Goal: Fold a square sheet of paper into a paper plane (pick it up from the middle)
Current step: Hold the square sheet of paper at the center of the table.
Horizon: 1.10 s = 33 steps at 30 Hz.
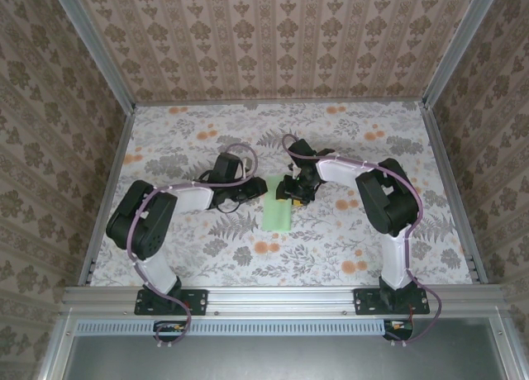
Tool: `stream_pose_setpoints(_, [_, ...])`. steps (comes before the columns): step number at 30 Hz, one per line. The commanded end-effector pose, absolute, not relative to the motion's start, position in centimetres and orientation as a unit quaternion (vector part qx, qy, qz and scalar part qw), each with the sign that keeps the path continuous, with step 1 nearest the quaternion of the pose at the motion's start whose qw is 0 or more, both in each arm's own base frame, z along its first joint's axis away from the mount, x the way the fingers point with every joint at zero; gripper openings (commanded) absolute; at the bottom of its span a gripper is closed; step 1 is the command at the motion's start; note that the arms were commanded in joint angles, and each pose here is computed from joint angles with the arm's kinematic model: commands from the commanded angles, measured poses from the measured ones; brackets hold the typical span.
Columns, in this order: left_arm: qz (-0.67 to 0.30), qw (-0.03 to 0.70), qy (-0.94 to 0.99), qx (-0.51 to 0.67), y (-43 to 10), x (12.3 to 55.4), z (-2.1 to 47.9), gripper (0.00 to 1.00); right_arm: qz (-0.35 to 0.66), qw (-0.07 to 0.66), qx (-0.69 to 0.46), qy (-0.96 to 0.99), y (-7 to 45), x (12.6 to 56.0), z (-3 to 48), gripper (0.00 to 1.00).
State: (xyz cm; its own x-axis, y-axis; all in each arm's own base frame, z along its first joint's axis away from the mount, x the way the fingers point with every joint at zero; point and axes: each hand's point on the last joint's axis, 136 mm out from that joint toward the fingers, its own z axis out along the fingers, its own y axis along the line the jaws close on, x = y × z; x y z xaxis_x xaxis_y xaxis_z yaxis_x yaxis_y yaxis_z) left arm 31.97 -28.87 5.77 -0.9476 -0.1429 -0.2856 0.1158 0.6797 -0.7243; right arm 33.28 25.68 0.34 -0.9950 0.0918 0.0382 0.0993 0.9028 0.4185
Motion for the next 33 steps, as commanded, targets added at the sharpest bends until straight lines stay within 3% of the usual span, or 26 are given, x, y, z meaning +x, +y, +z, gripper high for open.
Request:
stream_pose_setpoints(1, [-0.395, 0.143, 0.907, 0.011, -29.5, 31.7, 5.1, 0.25, -0.019, 0.122, -0.056, -0.991, 18.4, 26.2, -12.2, 0.51])
stream_pose_setpoints(18, [-0.393, 0.108, 0.913, 0.027, -31.1, 31.5, 3.3, 0.11, -0.005, 0.134, -0.044, -0.990, 18.2, 25.5, -13.1, 0.51])
stream_pose_setpoints(33, [-0.335, 0.073, 0.939, 0.018, -29.8, 30.5, 0.6, 0.00, -0.001, 0.138, -0.042, -0.990, 18.2, 25.2, -13.2, 0.51])
